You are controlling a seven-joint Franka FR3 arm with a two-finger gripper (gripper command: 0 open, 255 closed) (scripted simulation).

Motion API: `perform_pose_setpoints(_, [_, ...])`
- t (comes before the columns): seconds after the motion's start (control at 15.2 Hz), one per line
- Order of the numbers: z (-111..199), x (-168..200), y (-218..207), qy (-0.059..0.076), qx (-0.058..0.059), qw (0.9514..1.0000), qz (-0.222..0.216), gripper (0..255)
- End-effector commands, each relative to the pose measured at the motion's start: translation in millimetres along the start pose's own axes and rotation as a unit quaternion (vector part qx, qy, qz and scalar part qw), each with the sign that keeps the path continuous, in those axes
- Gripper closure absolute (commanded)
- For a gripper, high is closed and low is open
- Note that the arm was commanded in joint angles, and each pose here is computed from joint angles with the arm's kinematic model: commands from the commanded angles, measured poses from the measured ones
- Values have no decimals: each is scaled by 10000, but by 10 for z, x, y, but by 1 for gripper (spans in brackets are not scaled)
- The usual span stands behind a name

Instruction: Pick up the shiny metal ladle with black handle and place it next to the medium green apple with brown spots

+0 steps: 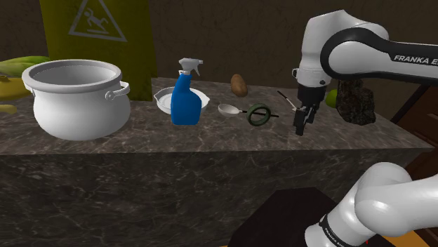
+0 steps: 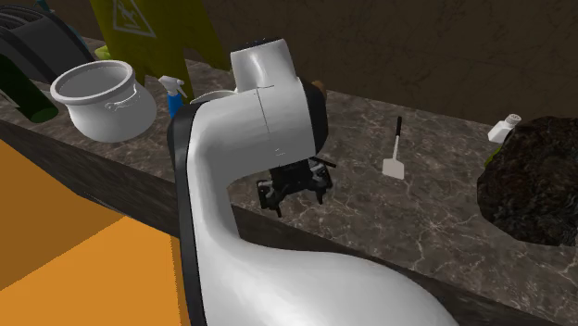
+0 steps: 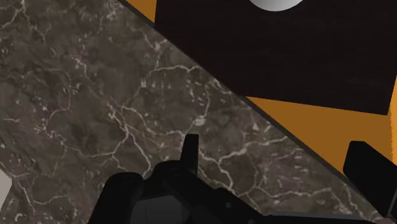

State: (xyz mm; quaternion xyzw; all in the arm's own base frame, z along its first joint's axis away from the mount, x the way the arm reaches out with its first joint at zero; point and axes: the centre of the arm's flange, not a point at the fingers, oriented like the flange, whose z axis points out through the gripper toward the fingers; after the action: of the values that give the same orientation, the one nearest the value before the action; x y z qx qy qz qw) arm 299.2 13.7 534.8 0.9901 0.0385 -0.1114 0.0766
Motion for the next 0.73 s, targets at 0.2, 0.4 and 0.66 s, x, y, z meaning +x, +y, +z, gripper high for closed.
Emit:
perform_pose_setpoints(0.2, [25, 283, 176, 178, -91, 9971, -734, 0])
perform_pose_setpoints(0.4, [36, 590, 309, 354, -180, 9884, -1464, 0])
perform_pose_setpoints(0.66, [30, 1024, 414, 586, -299, 9680, -2423, 0])
